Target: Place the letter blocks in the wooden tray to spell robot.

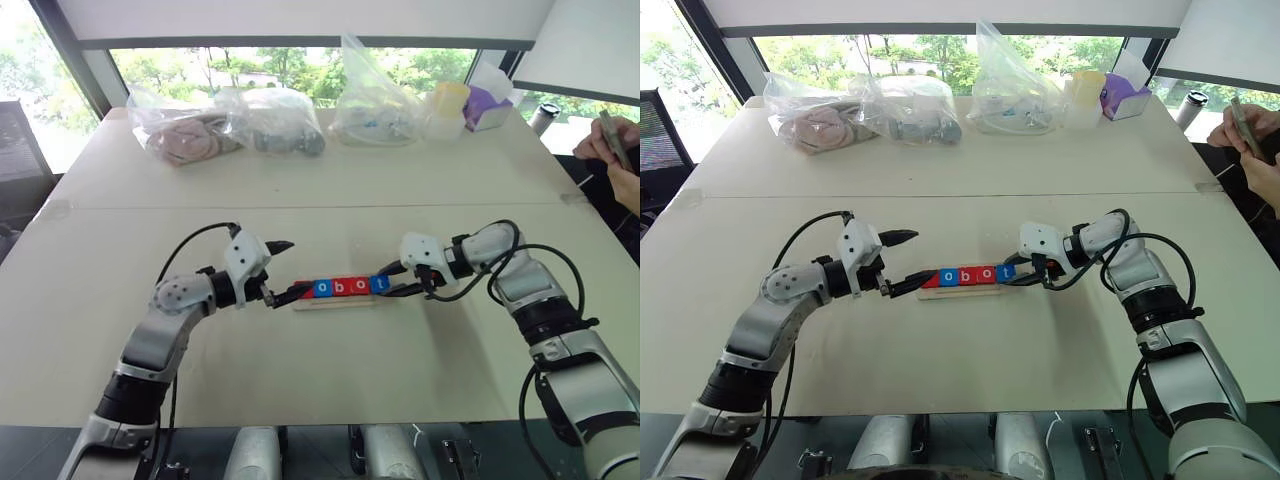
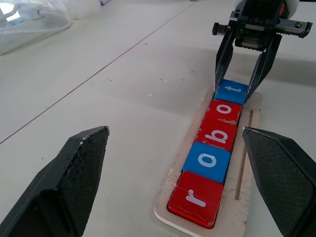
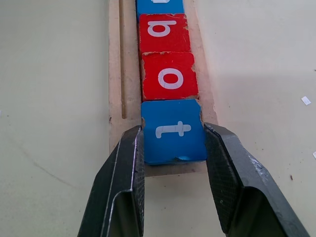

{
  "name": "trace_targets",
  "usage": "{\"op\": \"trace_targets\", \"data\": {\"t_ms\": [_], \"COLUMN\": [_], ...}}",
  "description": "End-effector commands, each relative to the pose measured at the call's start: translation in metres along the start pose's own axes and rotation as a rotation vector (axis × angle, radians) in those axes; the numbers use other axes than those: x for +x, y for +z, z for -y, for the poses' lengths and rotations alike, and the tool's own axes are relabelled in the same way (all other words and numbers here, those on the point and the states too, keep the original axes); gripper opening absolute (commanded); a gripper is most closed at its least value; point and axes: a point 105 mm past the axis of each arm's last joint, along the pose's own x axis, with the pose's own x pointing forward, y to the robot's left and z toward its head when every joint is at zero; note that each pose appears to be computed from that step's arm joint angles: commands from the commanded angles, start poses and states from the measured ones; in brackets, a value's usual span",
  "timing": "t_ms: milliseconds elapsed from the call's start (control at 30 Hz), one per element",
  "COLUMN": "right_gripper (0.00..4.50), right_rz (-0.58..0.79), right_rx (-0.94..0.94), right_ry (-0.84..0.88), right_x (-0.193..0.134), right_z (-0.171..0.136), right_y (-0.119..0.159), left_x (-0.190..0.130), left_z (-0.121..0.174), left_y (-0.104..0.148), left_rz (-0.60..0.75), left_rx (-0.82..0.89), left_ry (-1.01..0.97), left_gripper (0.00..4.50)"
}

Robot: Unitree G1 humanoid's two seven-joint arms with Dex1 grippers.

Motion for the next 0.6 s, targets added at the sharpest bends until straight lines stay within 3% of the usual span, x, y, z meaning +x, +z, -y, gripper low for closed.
{"op": "trace_targets", "data": {"t_ms": [33, 167, 367, 400, 600], "right_gripper": [1.14, 1.14, 4.16, 4.45, 4.45], "right_rz": [0.021, 0.025, 0.03, 0.033, 0.077], "right_rx": [-0.042, -0.042, -0.046, -0.045, -0.048], "right_ry": [-0.006, -0.007, -0.011, -0.015, -0.066], "right_x": [-0.001, 0.0, -0.001, -0.002, -0.013], "right_z": [0.006, 0.006, 0.007, 0.008, 0.017], "right_y": [0.013, 0.013, 0.016, 0.017, 0.033], "left_x": [-0.001, -0.001, -0.001, -0.001, -0.001], "left_z": [-0.001, -0.001, 0.0, 0.0, 0.001], "left_y": [0.014, 0.014, 0.014, 0.014, 0.013], "left_rz": [0.046, 0.045, 0.045, 0.045, 0.044], "left_rx": [0.035, 0.035, 0.032, 0.032, 0.03], "left_ry": [0.006, 0.006, 0.006, 0.006, 0.004], "left_gripper": [4.5, 4.5, 4.5, 4.5, 4.5]}}
